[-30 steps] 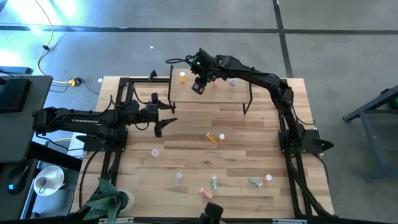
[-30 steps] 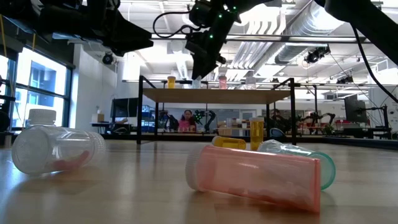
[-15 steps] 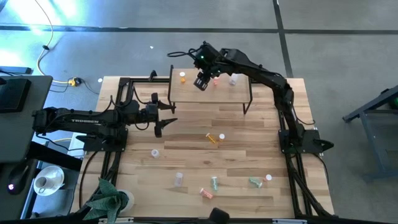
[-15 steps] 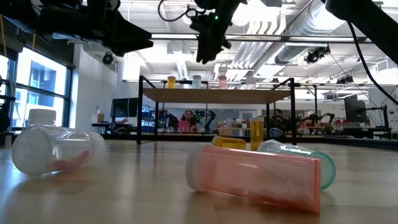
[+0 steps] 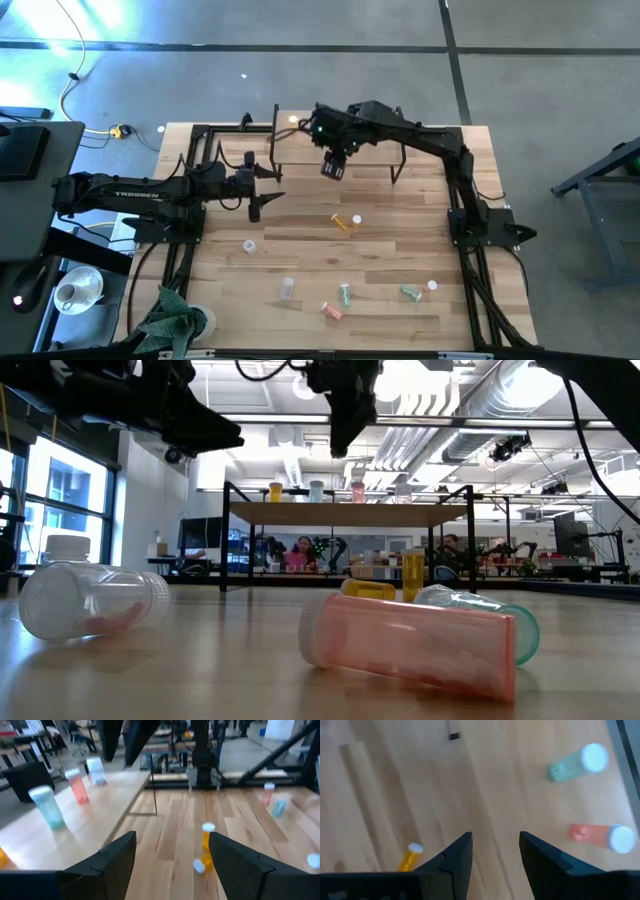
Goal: Pick and place medicine bottles onto shelf by color
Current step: Put the transparent pill bottle on the shelf aligned with the transparent pill bottle
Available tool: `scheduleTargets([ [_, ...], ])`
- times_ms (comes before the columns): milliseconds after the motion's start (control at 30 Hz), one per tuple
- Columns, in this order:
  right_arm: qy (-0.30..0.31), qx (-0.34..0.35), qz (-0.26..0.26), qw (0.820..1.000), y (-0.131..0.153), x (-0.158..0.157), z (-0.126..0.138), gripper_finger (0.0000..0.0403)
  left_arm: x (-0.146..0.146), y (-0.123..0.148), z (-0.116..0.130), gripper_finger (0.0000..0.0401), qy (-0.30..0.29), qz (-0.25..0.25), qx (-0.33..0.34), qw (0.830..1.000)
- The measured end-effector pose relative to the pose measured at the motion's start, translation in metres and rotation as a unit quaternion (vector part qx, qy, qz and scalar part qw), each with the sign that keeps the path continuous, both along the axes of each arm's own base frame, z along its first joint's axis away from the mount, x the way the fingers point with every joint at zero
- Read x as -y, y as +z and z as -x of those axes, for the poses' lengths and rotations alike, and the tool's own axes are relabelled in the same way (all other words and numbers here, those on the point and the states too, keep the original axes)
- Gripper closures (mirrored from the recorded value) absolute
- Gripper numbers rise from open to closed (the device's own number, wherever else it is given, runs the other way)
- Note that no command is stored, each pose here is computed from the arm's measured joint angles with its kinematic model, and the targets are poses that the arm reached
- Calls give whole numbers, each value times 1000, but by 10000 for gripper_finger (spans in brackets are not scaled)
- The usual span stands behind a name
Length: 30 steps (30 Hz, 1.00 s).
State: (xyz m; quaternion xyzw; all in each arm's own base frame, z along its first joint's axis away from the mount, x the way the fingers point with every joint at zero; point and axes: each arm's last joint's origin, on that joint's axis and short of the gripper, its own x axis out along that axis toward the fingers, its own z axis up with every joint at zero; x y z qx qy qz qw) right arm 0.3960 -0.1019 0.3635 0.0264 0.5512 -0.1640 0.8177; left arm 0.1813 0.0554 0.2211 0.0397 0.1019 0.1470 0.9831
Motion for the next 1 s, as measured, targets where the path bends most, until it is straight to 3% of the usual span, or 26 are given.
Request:
scheduleTargets([
  [233,16,-35,-2,999,-2,-30,1,249,1,-10,3,162,0,15,-51,999],
  [567,57,-51,3,997,-4,-71,-1,249,2,-12,5,162,0,22,-68,997],
  [1000,109,-100,4,989,-72,-122,-7,249,5,-2,17,162,8,47,-36,998],
])
